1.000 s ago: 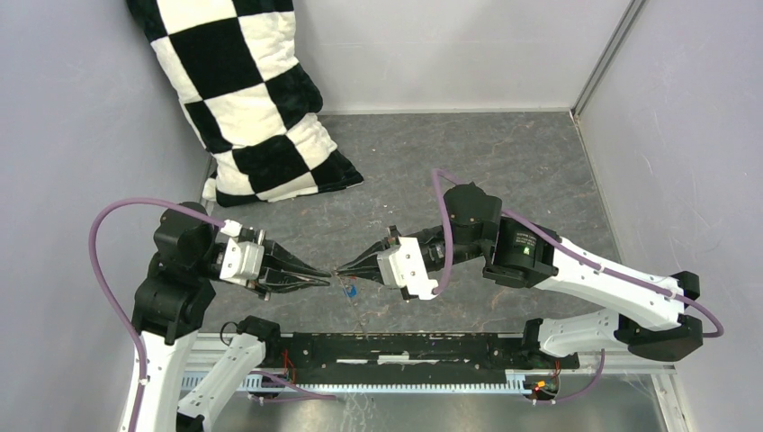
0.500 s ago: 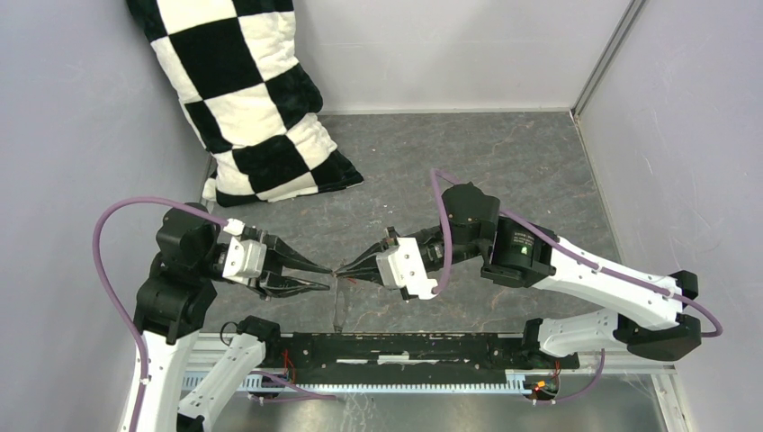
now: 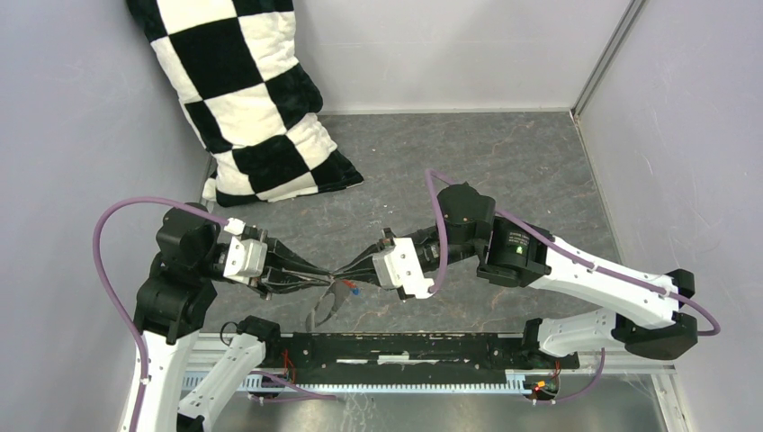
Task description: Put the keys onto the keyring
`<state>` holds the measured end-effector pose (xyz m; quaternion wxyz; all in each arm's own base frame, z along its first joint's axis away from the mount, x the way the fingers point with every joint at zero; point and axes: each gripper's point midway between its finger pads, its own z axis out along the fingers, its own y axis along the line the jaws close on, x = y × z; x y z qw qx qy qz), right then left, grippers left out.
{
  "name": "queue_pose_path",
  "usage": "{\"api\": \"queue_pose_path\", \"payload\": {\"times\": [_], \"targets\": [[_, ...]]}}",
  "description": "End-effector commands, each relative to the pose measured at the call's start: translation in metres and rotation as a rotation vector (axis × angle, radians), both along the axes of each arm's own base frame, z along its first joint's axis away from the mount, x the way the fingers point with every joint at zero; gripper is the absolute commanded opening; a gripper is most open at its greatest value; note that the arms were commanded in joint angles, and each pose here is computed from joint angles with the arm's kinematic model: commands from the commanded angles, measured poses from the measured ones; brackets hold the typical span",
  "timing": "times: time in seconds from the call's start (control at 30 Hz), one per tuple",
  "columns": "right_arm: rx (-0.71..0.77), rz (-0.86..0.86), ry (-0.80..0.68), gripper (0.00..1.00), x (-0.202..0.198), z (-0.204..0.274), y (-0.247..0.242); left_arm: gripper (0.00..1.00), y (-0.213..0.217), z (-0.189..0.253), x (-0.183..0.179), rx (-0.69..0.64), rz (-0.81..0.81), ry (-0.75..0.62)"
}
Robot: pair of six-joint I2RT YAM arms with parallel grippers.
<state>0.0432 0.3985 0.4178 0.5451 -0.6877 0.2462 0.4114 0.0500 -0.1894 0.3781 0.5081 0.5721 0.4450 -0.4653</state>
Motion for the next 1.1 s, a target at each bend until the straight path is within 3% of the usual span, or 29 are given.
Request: {"api": "queue_pose_path", "payload": {"times": [0.0, 0.37, 1.07], "targets": [[0.108, 0.016, -0.025, 0.0, -0.004, 0.036, 0.001, 0.22, 0.0, 0.0, -0.004, -0.008, -0.026, 0.001], [0.102, 0.033, -0.016, 0.01, -0.007, 0.032, 0.004, 0.03, 0.0, -0.001, -0.003, -0.009, -0.025, -0.018], [0.044, 0.033, -0.011, 0.0, -0.004, 0.015, 0.014, 0.02, 0.001, 0.002, -0.017, -0.038, -0.099, -0.085]]}}
